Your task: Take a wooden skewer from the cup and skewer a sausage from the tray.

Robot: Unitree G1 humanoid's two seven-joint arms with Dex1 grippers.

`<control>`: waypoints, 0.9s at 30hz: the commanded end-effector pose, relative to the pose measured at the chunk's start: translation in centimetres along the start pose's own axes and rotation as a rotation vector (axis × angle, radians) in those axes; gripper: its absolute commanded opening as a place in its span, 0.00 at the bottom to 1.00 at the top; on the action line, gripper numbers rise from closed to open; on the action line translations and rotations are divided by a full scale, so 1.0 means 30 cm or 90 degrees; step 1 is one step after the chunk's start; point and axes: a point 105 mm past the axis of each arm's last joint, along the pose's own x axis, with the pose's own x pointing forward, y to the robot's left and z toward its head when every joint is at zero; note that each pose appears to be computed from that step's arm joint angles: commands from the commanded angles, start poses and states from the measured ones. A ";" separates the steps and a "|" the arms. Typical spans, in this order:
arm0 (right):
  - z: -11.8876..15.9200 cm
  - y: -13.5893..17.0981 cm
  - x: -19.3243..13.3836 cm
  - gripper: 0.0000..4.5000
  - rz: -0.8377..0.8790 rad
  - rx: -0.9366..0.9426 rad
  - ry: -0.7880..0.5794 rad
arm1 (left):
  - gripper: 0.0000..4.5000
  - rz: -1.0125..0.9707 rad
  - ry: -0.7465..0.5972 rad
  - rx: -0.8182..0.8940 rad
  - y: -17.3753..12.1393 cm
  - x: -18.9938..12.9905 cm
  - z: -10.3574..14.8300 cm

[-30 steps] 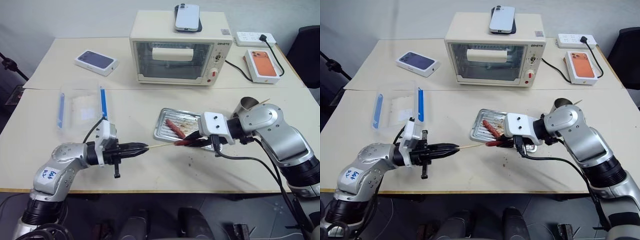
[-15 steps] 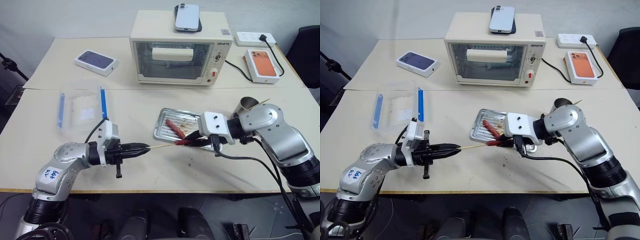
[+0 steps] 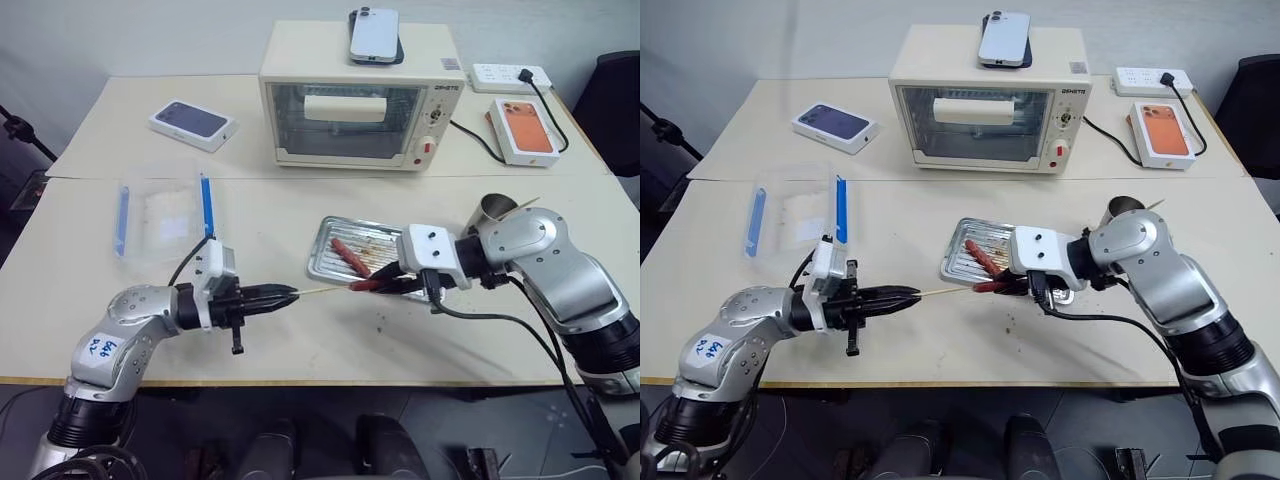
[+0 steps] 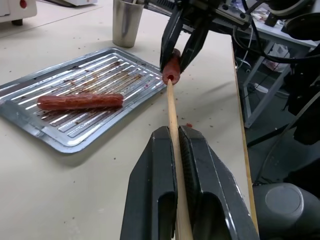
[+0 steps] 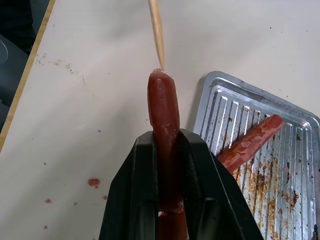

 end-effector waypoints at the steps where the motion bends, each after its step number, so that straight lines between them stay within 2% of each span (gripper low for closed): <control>1: 0.008 -0.003 -0.031 0.12 -0.015 -0.013 0.001 | 0.00 -0.001 -0.016 0.017 -0.005 -0.015 0.024; 27: 0.024 0.001 -0.018 0.12 -0.006 -0.021 -0.009 | 0.00 -0.013 -0.017 0.017 -0.019 0.006 0.020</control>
